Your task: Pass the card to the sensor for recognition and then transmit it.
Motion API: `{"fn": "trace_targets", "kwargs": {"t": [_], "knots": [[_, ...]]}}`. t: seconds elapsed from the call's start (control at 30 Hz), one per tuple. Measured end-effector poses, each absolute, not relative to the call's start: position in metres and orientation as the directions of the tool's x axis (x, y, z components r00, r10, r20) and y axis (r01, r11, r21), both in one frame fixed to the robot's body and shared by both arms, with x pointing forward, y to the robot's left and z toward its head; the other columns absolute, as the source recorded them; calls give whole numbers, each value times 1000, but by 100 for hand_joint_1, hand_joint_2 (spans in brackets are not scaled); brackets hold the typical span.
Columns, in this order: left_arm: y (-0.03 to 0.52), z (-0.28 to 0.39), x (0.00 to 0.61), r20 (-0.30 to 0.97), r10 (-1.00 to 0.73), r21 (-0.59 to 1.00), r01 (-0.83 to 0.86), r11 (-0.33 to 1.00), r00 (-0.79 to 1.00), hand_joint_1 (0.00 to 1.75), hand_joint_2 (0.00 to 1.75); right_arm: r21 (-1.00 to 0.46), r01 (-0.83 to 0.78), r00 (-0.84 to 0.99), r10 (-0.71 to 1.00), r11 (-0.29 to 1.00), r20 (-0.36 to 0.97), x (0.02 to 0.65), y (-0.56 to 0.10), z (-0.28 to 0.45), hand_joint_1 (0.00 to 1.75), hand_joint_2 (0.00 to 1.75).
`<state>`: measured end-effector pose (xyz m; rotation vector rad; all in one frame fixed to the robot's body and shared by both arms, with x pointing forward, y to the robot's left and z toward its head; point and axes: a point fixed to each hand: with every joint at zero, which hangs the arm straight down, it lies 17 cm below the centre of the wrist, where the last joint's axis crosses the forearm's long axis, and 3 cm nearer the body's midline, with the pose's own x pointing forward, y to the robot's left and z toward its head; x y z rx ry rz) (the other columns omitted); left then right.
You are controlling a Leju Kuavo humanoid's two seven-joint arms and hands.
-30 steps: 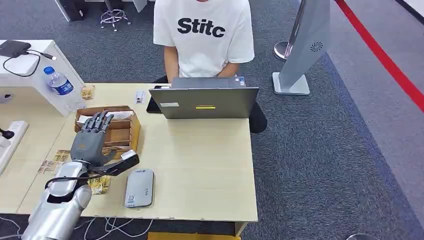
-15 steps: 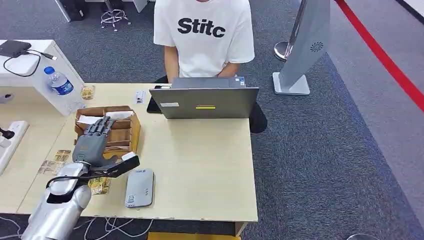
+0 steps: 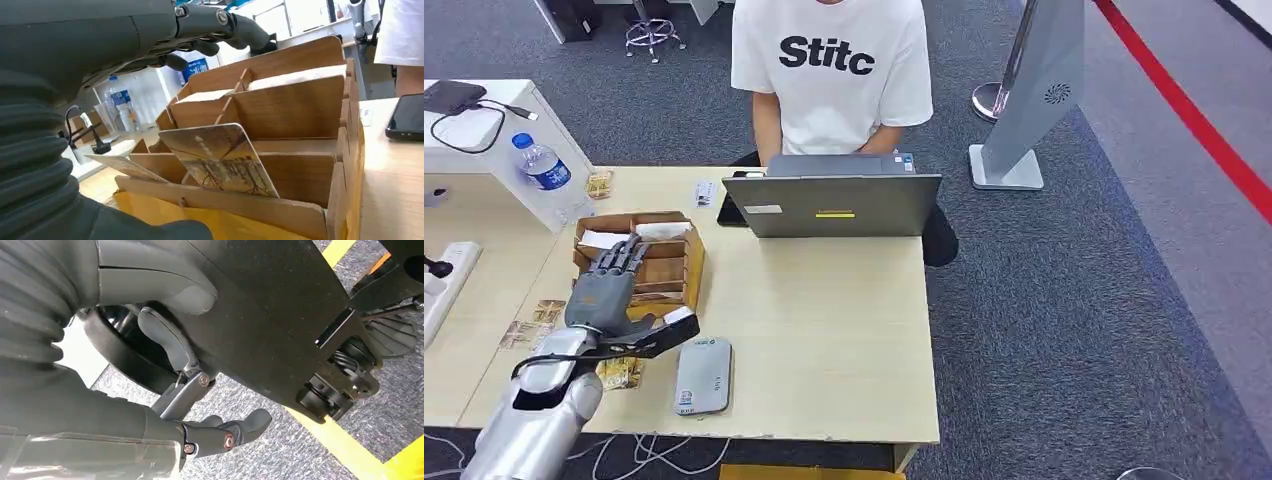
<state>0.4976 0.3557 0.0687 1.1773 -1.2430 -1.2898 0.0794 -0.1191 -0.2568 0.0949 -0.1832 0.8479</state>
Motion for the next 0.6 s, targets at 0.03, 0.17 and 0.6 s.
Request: {"fn": "trace_targets", "kwargs": {"t": [0.03, 0.17, 0.6], "knots": [[356, 68, 497, -24, -997, 1000, 16, -25, -76, 175, 175, 10, -752, 647, 736, 659, 198, 79, -119, -257, 0, 175], [359, 66, 496, -29, -997, 999, 22, -31, -75, 175, 175, 10, -752, 647, 736, 659, 198, 79, -119, -257, 0, 175], [361, 64, 495, -34, -997, 999, 31, -36, -74, 175, 175, 10, -752, 647, 736, 659, 198, 79, -119, -257, 0, 175]]}}
